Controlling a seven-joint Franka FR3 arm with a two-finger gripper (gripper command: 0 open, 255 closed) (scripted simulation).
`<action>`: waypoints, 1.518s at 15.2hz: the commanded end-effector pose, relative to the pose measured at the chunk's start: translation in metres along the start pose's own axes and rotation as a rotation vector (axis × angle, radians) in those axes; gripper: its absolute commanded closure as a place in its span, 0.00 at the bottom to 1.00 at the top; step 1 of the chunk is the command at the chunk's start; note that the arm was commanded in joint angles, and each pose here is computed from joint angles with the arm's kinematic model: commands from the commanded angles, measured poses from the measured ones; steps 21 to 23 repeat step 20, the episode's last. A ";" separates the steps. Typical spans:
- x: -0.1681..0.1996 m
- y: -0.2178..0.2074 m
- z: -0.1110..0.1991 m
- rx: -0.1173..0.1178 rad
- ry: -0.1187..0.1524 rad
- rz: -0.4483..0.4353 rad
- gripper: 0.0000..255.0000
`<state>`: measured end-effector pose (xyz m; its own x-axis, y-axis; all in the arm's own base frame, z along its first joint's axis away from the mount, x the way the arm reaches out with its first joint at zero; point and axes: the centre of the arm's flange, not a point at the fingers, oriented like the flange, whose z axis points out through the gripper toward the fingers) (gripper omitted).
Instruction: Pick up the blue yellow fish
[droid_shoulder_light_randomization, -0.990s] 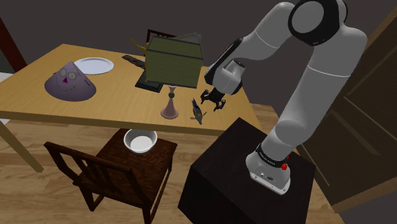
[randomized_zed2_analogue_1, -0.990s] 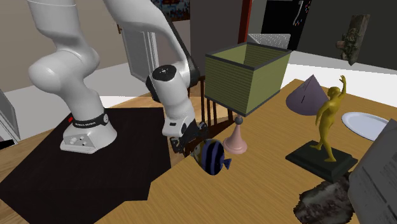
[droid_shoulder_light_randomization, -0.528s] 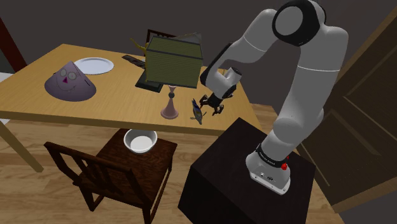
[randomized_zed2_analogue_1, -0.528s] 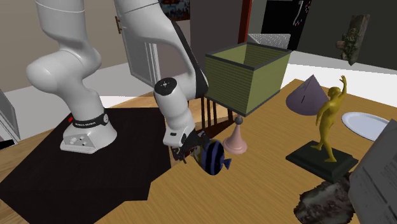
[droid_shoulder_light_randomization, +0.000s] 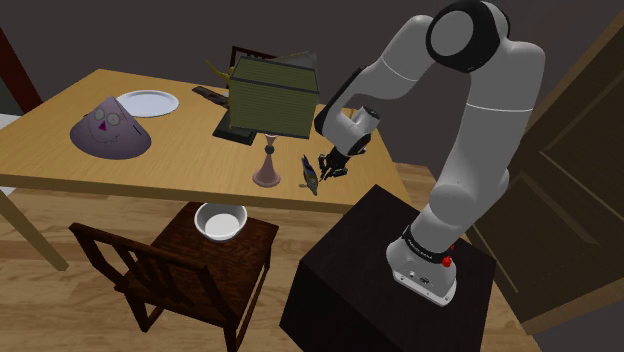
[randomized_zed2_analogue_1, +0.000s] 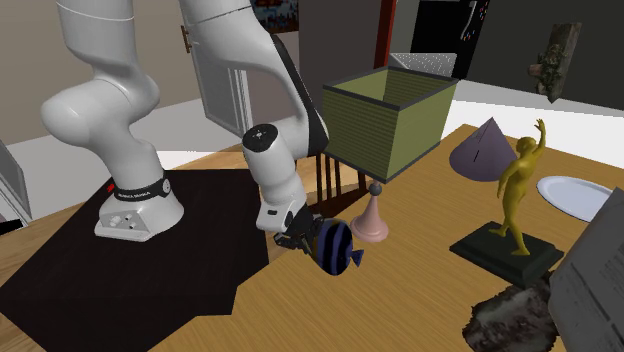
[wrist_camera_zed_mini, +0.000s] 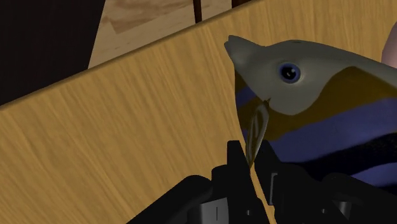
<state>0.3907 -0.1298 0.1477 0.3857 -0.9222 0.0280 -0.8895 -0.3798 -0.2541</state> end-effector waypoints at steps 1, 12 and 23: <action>0.000 0.000 0.000 0.000 0.000 0.000 1.00; 0.001 -0.012 -0.045 0.000 0.000 0.000 1.00; 0.002 -0.020 -0.077 0.000 0.000 0.000 1.00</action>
